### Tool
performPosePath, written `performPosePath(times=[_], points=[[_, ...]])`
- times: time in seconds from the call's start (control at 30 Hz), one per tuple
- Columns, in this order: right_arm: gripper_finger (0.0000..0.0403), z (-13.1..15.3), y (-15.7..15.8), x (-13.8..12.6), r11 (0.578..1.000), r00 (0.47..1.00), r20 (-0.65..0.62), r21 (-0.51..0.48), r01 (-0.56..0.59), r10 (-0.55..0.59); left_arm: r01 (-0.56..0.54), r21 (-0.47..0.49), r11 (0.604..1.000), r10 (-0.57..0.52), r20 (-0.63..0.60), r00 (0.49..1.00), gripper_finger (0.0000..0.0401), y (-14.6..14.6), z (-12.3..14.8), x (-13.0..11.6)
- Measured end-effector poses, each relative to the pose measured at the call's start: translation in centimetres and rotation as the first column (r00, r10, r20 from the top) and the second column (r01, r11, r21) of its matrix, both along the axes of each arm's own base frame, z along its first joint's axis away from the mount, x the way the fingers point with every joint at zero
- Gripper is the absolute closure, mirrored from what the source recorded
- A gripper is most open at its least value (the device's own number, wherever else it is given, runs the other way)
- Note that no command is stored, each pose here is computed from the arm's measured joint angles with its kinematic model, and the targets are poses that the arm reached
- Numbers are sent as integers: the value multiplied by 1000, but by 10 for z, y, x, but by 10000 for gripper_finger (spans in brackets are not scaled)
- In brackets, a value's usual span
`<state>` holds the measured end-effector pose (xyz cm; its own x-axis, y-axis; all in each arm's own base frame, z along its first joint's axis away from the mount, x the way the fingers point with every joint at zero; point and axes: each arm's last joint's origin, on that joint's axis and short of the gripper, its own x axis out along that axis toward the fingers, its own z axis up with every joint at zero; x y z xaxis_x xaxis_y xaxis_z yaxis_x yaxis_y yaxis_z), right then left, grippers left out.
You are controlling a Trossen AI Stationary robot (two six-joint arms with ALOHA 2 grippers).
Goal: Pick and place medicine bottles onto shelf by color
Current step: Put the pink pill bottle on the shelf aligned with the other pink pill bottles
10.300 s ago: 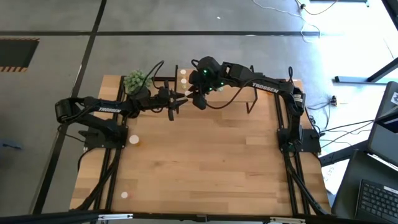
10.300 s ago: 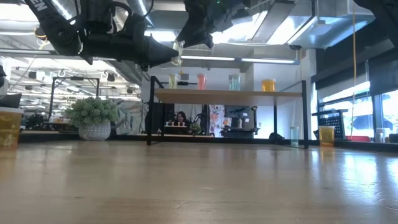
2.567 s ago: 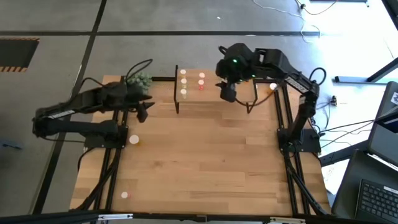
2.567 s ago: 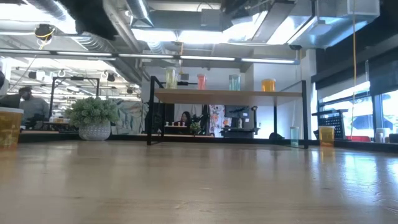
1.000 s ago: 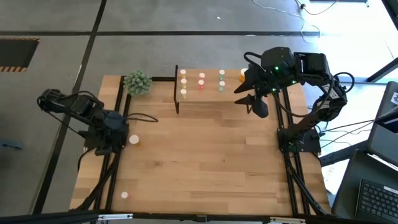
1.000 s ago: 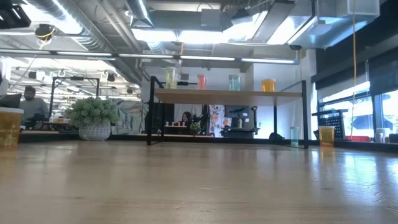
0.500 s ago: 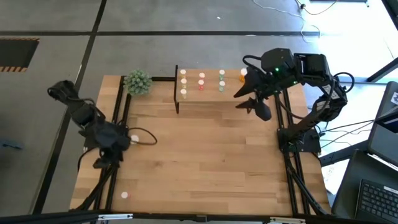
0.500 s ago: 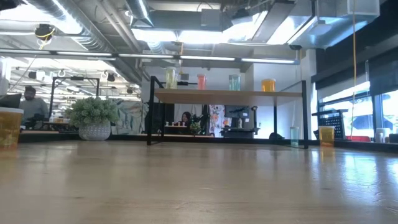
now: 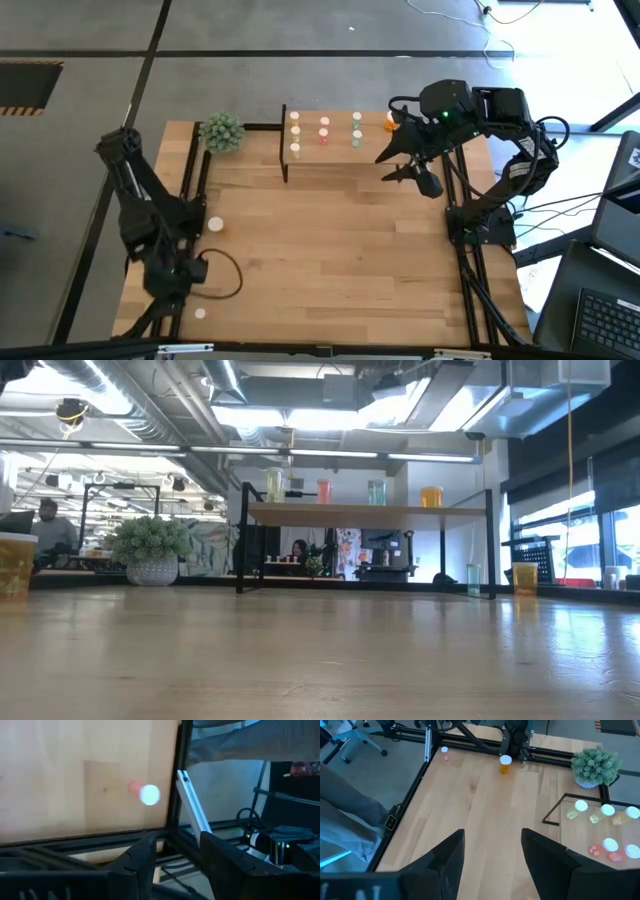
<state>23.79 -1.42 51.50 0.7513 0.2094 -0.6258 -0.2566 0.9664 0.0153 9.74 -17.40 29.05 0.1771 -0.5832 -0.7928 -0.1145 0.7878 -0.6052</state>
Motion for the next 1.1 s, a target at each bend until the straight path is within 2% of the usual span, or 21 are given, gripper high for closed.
performPosePath(times=[0.2, 0.4, 0.53, 0.77, 1.1], points=[[205, 0, 0, 0, 1000, 1000, 1, -4, -3, 3, -42, 51, 998, 40, 41, 998, 254, -28, -14, -8], [205, 0, 0, 0, 1000, 1000, 0, -3, -2, 2, -17, 157, 987, 10, 47, 999, 254, -48, -34, -13], [205, 0, 0, 0, 1000, 1000, 0, -3, -2, 2, -32, 191, 981, 14, 96, 995, 254, -59, -43, -16], [205, 0, 0, 0, 1000, 1000, -3, -3, -2, 2, -136, 227, 964, 106, 141, 984, 254, -66, -53, -18], [205, -8, 1, 6, 999, 997, -60, 38, -37, 39, -154, 231, 961, 118, 163, 980, 254, -67, -54, -17]])
